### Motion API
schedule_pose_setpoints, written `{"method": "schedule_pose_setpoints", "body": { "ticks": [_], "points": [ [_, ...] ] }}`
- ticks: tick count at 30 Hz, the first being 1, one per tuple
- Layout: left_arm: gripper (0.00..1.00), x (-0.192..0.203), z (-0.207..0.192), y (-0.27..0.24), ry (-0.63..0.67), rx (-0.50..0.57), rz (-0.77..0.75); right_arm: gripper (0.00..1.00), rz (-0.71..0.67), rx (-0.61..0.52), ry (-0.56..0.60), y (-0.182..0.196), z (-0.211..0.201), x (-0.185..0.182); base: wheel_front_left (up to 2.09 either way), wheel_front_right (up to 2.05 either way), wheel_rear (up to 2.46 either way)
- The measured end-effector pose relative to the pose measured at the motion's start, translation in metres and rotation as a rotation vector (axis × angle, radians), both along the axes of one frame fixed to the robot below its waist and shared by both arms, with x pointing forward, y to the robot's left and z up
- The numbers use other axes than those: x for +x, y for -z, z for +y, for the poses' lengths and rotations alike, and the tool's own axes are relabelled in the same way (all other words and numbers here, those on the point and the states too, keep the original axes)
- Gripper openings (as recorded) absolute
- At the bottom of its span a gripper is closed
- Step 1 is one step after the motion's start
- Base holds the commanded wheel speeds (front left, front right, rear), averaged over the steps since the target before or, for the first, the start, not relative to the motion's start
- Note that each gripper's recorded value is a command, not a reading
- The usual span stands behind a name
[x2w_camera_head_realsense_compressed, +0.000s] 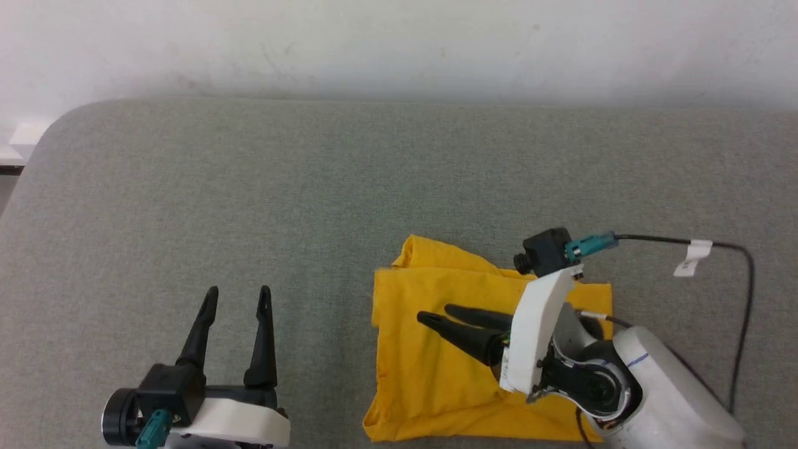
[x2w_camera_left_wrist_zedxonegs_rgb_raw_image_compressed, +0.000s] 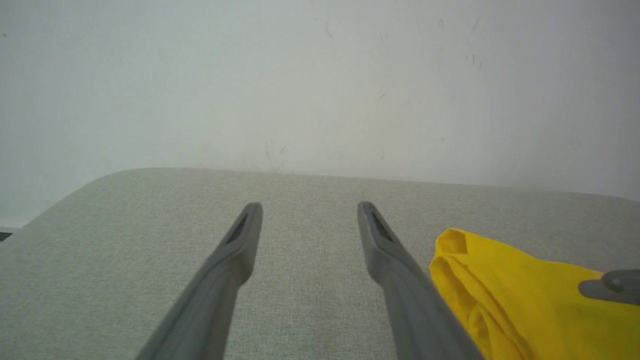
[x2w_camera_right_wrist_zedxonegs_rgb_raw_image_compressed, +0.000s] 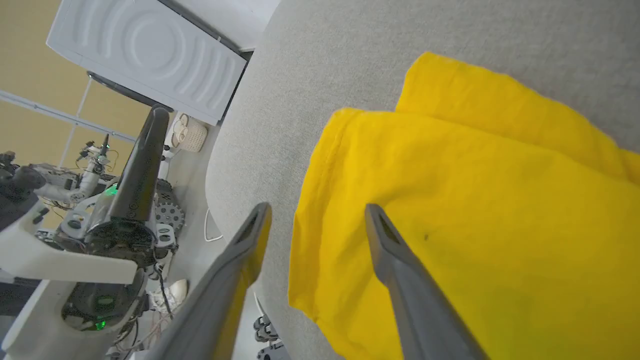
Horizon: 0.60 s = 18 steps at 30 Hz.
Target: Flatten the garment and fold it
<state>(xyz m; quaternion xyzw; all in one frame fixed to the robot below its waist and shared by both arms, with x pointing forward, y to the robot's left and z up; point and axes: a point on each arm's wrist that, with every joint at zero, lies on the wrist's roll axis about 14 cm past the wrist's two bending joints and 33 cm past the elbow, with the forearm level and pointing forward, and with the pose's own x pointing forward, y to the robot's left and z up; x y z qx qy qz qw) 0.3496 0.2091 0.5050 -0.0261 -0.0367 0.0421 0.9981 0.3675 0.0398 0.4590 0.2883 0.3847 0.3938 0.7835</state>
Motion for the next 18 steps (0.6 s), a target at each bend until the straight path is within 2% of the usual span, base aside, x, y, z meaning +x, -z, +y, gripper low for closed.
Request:
{"method": "schedule_pose_setpoints", "body": {
  "ticks": [4,7,10,13,18],
  "points": [
    [1.0,0.003,-0.003,0.0,0.008,-0.003,-0.003,1.0,-0.282,-0.173,-0.044,-0.012,-0.019,0.01,0.0,0.0,0.0],
    [1.0,0.005,-0.005,-0.002,0.015,-0.005,-0.01,1.0,-0.494,-0.3,-0.019,-0.02,-0.046,0.023,0.0,0.0,0.0],
    [1.0,0.007,-0.006,-0.005,0.019,-0.005,-0.02,1.0,-0.657,-0.372,0.065,-0.035,-0.075,0.039,0.0,0.0,0.0],
    [1.0,0.01,-0.007,-0.008,0.022,-0.007,-0.03,1.0,-0.752,-0.423,0.168,-0.044,-0.107,0.045,0.0,0.0,0.0],
    [1.0,0.016,-0.005,-0.013,0.017,-0.01,-0.047,1.0,-0.897,-0.461,0.44,-0.075,-0.175,0.046,0.0,0.0,0.0]
  ]
}}
